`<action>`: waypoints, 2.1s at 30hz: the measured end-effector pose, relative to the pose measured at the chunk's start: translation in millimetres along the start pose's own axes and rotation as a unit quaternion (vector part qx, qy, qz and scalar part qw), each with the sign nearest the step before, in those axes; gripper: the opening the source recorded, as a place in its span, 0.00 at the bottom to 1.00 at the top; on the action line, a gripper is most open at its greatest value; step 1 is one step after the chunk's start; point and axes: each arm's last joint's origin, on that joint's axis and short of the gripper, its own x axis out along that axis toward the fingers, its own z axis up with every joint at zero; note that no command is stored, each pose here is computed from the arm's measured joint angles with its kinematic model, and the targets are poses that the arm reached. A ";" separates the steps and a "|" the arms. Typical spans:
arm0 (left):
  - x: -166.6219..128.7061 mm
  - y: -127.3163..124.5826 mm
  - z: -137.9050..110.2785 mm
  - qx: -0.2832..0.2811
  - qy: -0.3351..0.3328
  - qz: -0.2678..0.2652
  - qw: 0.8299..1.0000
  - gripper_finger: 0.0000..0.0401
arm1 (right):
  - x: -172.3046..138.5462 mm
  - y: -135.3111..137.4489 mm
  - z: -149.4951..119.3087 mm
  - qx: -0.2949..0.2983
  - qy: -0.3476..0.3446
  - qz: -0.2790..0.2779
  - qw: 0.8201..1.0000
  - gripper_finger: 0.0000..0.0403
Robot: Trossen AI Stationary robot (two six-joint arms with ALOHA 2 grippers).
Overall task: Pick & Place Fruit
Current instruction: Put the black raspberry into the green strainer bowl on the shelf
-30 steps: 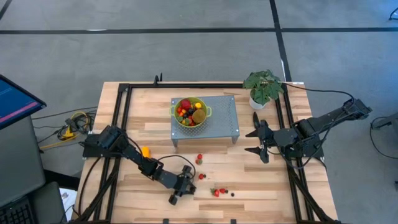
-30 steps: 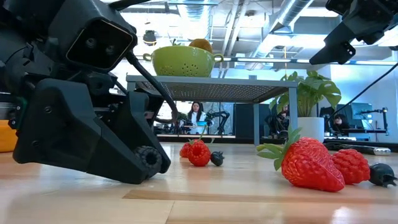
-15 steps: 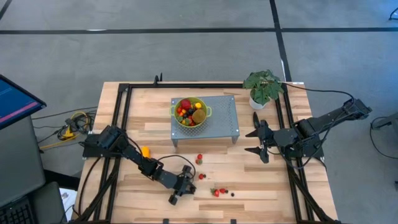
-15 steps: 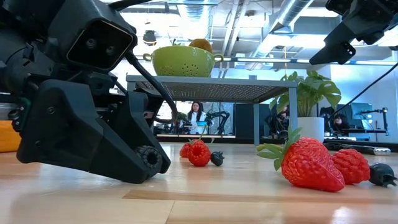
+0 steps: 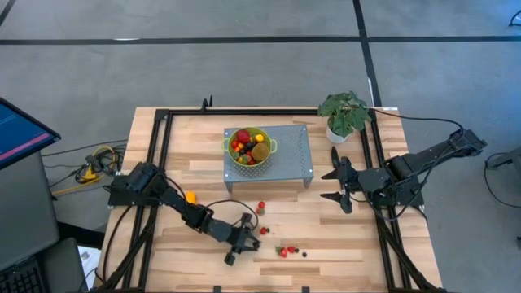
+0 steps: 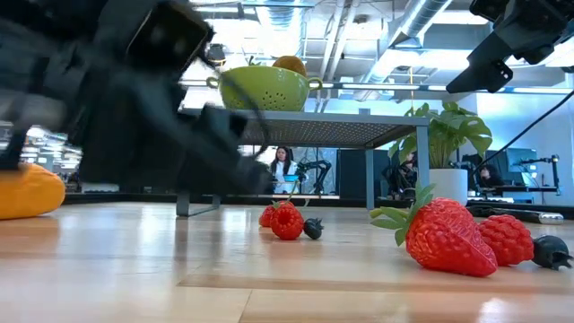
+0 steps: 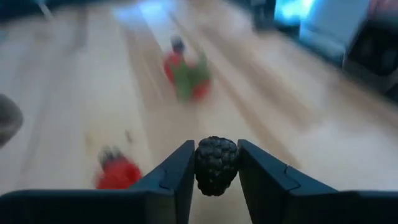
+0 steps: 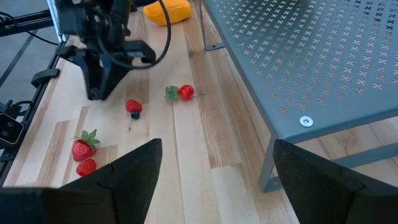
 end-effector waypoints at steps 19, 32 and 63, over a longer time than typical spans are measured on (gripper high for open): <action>-73.4 86.7 119.4 -0.013 -0.217 0.115 0.969 0.27 | 0.0 -0.1 -0.1 0.000 0.000 0.000 1.000 0.75; -134.7 154.6 143.9 0.007 -0.234 0.239 0.942 0.27 | 0.0 -0.1 -0.1 0.000 0.000 0.000 1.000 0.75; -153.1 218.1 108.2 -0.029 -0.101 0.347 0.932 0.28 | -0.1 -0.1 0.0 0.000 0.000 0.000 1.000 0.75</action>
